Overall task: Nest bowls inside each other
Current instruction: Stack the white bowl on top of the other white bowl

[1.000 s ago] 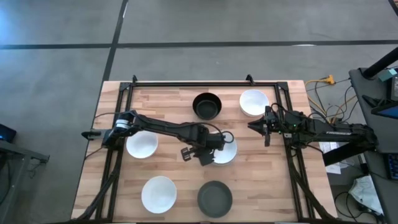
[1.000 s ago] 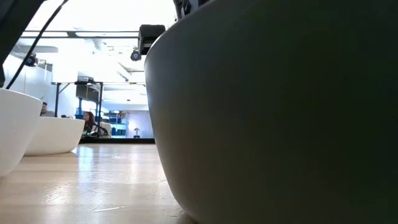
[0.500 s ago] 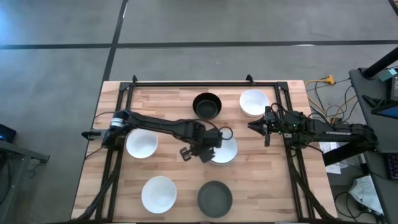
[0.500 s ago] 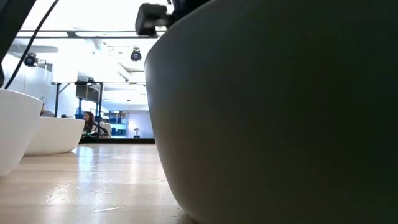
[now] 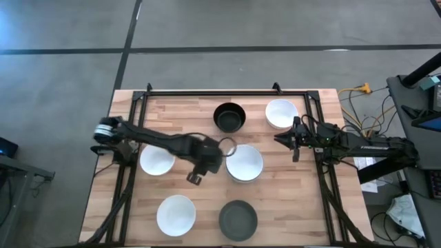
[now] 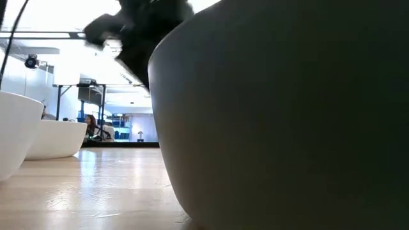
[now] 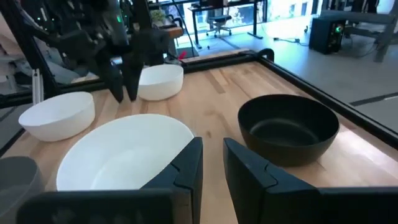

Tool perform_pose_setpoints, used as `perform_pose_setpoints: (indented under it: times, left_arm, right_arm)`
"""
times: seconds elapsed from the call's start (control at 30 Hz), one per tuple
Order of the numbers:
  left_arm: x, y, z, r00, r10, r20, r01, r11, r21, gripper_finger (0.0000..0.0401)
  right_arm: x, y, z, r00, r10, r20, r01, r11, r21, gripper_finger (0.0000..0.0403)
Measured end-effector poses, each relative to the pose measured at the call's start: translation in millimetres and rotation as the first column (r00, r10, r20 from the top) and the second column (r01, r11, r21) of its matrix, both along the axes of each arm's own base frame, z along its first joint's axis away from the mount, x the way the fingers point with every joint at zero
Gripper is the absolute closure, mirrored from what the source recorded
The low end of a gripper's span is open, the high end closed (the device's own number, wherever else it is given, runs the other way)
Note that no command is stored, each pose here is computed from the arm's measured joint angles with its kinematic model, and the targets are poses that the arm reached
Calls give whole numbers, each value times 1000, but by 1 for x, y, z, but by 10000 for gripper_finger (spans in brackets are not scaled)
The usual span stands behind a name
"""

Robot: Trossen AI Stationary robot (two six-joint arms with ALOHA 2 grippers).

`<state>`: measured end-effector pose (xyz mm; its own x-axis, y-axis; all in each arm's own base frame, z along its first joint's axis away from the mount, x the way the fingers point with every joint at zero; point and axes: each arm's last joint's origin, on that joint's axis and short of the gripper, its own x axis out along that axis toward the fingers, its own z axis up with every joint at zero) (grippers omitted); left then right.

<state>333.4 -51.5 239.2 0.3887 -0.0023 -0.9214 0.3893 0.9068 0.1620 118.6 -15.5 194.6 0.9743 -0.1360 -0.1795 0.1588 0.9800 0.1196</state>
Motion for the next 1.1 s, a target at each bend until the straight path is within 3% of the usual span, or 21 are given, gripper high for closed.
perform_pose_setpoints:
  times: [0.13, 0.27, 0.37, 0.47, 0.53, 0.6, 0.77, 0.87, 0.93, 1.1]
  left_arm:
    - [-35, 6, -29, 980, 65, 187, -53, 996, -65, 314]
    - [-61, 12, -15, 869, 38, 493, 0, 997, -77, 328]
    - [-82, 16, 11, 722, 17, 692, 8, 999, -33, 331]
    - [-103, 22, 42, 491, 75, 868, -53, 997, -56, 331]
    - [-119, 25, 53, 361, 79, 929, -65, 996, -60, 331]
    - [-133, 27, 51, 284, 66, 957, -62, 997, -50, 331]
    - [-154, 32, 24, 242, -22, 970, -100, 994, 47, 331]
    - [-163, 35, 19, 160, -33, 987, -146, 988, 57, 331]
    - [-166, 35, 18, 126, -31, 992, -149, 988, 49, 331]
    - [-169, 36, 17, 107, -29, 994, -152, 987, 45, 331]
  right_arm:
    - [2, 0, -7, 1000, -4, -8, 4, 1000, 22, 344]
    - [7, -1, -13, 1000, -3, 19, 3, 1000, 13, 344]
    - [11, -3, -18, 999, -37, 27, 38, 999, -17, 344]
    - [13, -7, -25, 986, -167, -26, 166, 985, -49, 344]
    - [14, -11, -29, 953, -296, -61, 291, 953, -83, 344]
    - [15, -16, -30, 906, -415, -82, 406, 908, -108, 344]
    - [23, -31, -21, 831, -522, -193, 509, 853, -113, 344]
    - [28, -43, -14, 755, -558, -345, 540, 827, -155, 339]
    - [33, -52, -7, 725, -533, -435, 526, 837, -149, 326]
    - [50, -78, 3, 715, -395, -578, 441, 895, -66, 282]
